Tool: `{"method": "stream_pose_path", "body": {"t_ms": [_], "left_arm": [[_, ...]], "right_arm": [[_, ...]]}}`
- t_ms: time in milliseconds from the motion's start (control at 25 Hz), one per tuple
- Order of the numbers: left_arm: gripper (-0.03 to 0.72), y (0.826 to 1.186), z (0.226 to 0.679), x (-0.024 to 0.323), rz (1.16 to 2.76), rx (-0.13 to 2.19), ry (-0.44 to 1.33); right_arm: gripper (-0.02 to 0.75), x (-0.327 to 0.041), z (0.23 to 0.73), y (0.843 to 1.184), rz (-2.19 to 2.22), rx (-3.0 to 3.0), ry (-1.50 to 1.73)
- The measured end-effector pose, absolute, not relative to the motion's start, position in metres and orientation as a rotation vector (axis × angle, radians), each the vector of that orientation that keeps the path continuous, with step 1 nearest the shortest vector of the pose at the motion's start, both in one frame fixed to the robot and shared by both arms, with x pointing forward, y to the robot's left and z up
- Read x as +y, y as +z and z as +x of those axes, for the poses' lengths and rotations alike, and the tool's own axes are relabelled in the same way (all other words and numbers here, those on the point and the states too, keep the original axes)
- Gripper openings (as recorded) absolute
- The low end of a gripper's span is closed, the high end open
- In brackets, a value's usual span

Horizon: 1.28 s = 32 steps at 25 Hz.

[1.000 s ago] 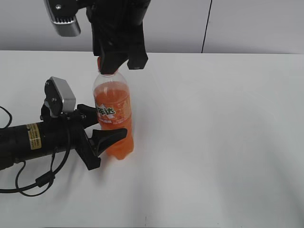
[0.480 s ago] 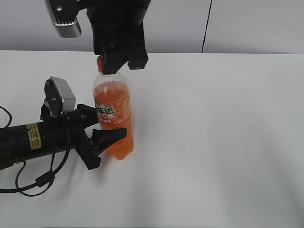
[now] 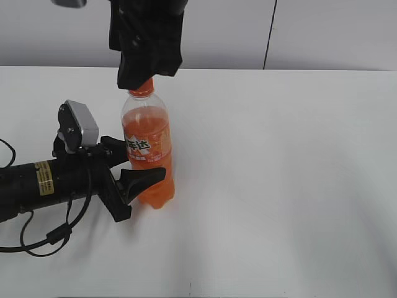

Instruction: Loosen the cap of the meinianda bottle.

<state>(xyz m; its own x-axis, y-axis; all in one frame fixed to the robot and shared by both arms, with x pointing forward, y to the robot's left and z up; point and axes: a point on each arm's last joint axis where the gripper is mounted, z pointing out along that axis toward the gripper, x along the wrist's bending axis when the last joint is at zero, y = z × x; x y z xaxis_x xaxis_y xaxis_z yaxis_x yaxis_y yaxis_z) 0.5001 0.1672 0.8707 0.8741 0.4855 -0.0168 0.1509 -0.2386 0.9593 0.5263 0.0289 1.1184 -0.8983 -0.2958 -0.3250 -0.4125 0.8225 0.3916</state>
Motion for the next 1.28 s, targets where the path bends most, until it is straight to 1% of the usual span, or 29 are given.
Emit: {"method": "stream_pose_path", "body": {"t_ms": [80, 160, 440, 560, 720, 1280], "left_arm": [[0.405, 0.871, 0.5, 0.167, 1.807, 0.48, 0.336], [0.405, 0.871, 0.5, 0.167, 1.807, 0.48, 0.336], [0.405, 0.871, 0.5, 0.167, 1.807, 0.48, 0.336], [0.405, 0.871, 0.5, 0.167, 1.807, 0.48, 0.336], [0.405, 0.871, 0.5, 0.167, 1.807, 0.48, 0.336], [0.403, 0.871, 0.5, 0.167, 1.806, 0.48, 0.336]], "right_arm": [[0.461, 0.027, 0.523, 1.125, -0.422, 2.783, 0.716], [0.461, 0.025, 0.522, 1.129, -0.2, 2.832, 0.757], [0.461, 0.023, 0.525, 1.129, 0.901, 2.849, 0.828], [0.461, 0.02, 0.528, 1.127, 1.221, 2.756, 0.81], [0.461, 0.021, 0.532, 1.122, 1.342, 2.703, 0.777], [0.461, 0.031, 0.543, 1.088, 1.388, 2.733, 0.672]]}}
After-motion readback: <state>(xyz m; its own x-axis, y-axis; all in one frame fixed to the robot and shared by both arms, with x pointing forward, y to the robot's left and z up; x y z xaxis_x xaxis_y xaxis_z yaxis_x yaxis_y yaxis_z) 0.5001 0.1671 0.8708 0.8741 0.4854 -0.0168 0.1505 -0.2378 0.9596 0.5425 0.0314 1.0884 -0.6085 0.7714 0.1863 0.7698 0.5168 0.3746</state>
